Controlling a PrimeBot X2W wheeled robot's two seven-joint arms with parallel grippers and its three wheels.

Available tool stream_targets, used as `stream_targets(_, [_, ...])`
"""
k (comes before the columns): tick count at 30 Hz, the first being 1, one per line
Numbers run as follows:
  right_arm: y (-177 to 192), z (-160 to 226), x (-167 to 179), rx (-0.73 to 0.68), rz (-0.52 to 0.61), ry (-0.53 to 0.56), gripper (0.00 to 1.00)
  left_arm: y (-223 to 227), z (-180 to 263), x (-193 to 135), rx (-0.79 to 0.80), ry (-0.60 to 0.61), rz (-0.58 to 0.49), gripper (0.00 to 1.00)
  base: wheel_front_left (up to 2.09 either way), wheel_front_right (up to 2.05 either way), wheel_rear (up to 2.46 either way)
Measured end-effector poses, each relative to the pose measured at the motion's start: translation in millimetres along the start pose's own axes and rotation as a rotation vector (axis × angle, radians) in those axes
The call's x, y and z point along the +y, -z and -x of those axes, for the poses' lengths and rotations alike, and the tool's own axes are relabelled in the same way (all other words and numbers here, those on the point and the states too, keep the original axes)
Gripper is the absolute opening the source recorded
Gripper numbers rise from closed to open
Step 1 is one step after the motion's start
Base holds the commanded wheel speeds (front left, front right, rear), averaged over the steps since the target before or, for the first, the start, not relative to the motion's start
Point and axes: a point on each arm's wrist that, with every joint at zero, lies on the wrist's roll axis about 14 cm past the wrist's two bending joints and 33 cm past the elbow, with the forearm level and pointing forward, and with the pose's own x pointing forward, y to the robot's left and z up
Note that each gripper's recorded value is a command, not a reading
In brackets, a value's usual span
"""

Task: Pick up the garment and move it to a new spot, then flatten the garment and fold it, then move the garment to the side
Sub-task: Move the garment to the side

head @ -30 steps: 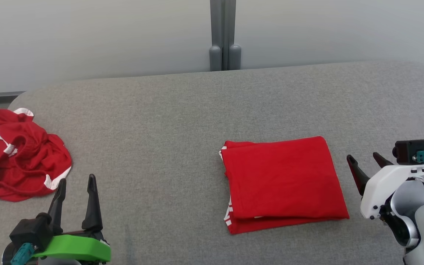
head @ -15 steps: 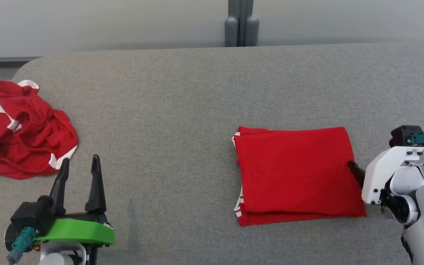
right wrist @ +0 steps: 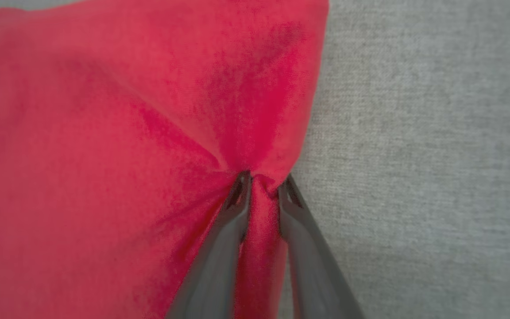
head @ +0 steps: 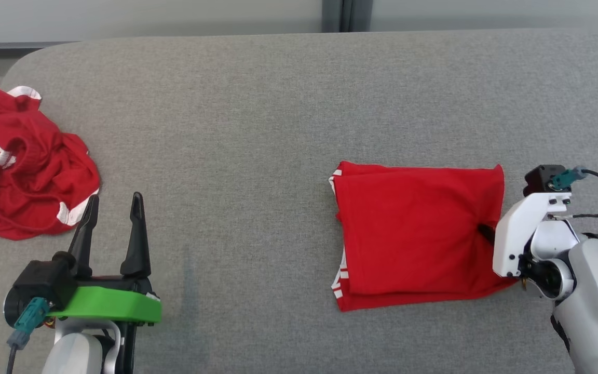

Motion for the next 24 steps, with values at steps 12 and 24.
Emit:
stream_targets(12, [-89.8, 44.8, -100.0, -0.195, 0.195, 0.279, 0.0, 4.7, -49.0, -37.3, -0.023, 0.129, -0.002, 1.0, 0.0, 0.0, 0.0])
stream_targets(24, [-114.3, 86.0, -225.0, -0.293, 0.141, 0.583, 0.0, 48.6, -94.0, -69.7, 0.047, 0.242, 0.014, 1.0, 0.0, 0.0, 0.0])
